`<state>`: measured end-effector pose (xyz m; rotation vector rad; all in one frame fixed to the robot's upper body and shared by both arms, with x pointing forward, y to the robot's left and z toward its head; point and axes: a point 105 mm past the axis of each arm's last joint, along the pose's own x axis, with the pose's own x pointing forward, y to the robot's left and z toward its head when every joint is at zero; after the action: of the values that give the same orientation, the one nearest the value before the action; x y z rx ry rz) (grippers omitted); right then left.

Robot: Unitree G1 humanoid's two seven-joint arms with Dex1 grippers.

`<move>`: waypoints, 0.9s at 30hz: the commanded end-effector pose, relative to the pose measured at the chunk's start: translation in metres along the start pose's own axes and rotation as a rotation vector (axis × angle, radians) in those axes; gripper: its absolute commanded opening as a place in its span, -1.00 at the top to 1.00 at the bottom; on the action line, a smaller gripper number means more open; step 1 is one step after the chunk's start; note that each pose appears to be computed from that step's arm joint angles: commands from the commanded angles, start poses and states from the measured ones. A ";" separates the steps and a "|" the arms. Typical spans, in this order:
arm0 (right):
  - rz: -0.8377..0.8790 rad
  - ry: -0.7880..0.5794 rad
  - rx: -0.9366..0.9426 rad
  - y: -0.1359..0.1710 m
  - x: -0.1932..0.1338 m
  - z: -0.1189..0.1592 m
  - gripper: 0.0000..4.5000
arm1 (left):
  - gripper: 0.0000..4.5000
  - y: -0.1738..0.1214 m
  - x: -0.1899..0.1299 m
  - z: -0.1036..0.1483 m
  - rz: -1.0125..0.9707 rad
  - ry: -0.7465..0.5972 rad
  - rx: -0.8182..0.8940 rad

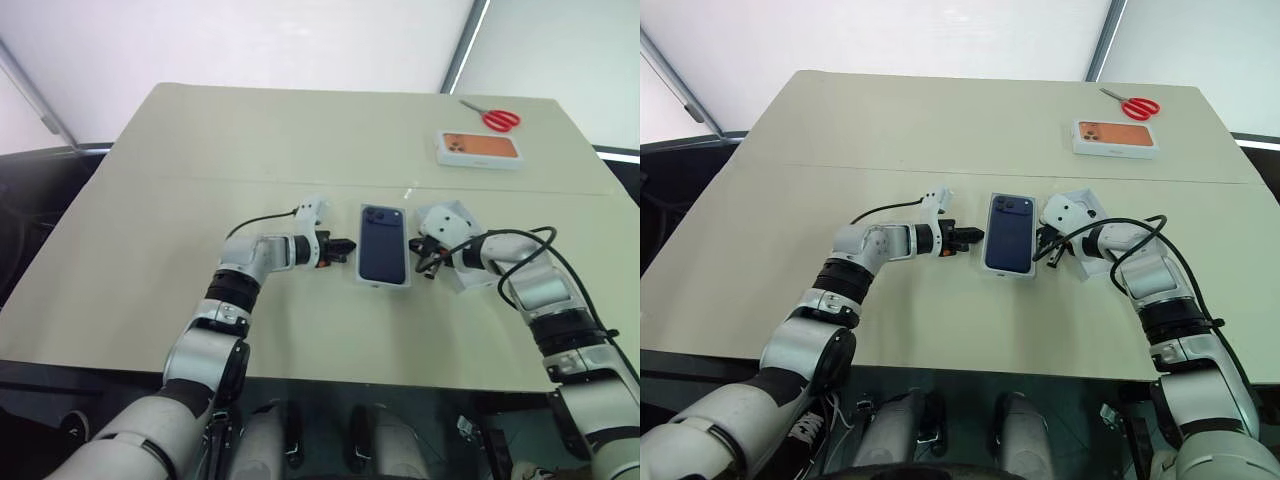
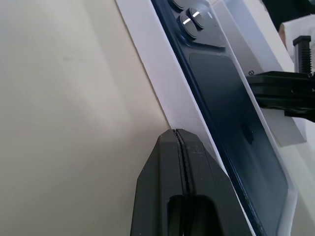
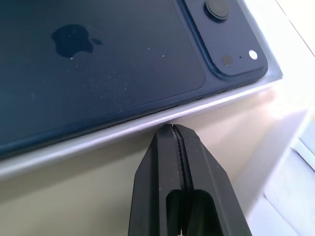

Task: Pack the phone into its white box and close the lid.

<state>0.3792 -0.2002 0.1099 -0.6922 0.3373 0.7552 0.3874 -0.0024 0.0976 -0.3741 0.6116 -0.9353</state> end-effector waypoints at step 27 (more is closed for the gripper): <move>-0.297 0.052 -0.017 -0.060 0.008 0.007 1.00 | 0.99 -0.010 -0.028 0.035 -0.026 -0.142 0.093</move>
<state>0.4193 -0.2151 0.1224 -0.7505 0.3129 0.5361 0.3905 0.0149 0.1198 -0.3519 0.5074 -0.9330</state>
